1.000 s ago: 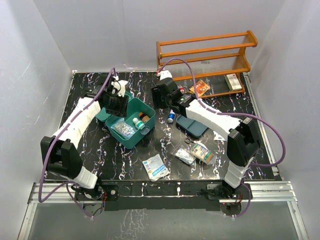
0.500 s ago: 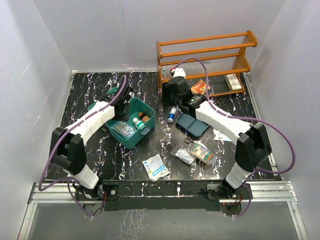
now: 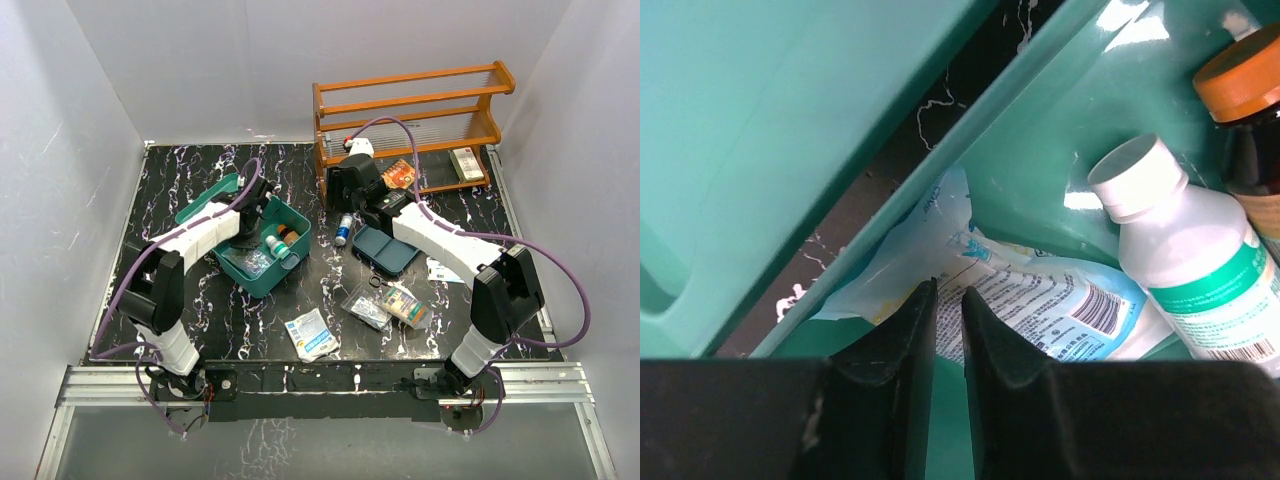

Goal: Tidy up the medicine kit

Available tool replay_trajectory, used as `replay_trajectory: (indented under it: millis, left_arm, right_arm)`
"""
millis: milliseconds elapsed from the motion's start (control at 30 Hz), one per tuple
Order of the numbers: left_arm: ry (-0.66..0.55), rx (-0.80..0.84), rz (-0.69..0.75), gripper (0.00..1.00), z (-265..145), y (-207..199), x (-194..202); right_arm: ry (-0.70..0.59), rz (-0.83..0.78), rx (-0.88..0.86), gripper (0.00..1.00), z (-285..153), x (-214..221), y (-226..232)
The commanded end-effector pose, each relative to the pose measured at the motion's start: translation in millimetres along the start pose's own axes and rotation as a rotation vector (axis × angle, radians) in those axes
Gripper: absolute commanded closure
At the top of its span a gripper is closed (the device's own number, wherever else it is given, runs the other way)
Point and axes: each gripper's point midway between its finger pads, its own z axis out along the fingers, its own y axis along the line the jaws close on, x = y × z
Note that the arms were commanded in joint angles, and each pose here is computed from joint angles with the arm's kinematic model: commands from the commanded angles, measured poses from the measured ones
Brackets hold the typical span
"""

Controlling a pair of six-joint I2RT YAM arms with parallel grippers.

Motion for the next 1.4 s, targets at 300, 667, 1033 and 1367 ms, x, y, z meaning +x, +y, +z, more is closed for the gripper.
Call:
replay_trajectory:
  millis: [300,667,1033,1367]
  left_arm:
    - [0.079,0.123,-0.066,0.86,18.0,-17.0,25.2]
    - [0.005,0.213,-0.105,0.84,0.2,-23.1,8.3]
    - [-0.228,0.044,-0.083,0.76,-27.3,19.3,-36.4]
    - [-0.214,-0.025,-0.046,0.91,-1.2,23.0,-31.6]
  right_arm:
    - [-0.053,0.015,-0.017,0.50,-2.2,-20.6,-0.7]
    - [-0.050,0.022,-0.017,0.50,-1.2,-20.5,-2.1]
    - [-0.041,0.030,-0.019,0.50,-0.8,-16.0,-4.7]
    - [-0.037,0.022,-0.018,0.50,2.5,-14.7,-6.9]
